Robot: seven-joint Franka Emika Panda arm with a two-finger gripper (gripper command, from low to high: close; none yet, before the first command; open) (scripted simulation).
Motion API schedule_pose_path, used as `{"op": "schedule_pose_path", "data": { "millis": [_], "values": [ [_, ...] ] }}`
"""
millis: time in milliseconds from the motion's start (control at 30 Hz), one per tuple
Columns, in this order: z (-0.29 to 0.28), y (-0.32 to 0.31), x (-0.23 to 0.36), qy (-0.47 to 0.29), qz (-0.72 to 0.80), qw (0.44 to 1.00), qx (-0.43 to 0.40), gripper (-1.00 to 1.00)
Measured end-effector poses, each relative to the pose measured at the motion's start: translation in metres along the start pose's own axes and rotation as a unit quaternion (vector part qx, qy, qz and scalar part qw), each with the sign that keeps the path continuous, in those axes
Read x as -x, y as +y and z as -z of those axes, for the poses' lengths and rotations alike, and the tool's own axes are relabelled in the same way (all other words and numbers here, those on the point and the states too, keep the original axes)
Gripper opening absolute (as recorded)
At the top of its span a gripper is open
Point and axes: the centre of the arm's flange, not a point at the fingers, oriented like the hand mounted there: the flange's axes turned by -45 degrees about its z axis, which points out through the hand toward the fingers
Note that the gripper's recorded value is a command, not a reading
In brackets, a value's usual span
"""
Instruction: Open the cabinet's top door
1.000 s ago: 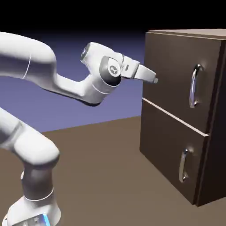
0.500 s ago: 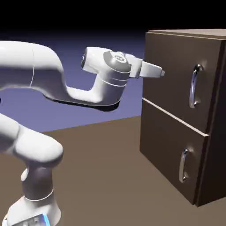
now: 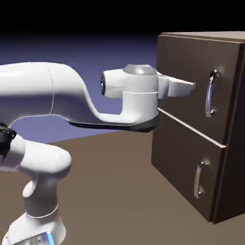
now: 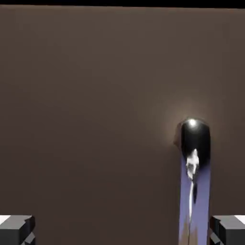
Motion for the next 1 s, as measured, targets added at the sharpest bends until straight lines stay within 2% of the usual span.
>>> {"op": "schedule_pose_path", "data": {
  "millis": [333,500,533,1000],
  "values": [
    [-0.023,0.039,0.033,0.029,-0.011,1.0,-0.004,0.0],
    [-0.073,0.038,0.031,0.029,-0.011,1.0,-0.004,0.0],
    [-0.073,0.038,0.031,0.029,-0.011,1.0,-0.004,-1.0],
    [0.001,0.004,0.034,0.028,-0.012,0.995,0.091,-1.0]
  ]
}}
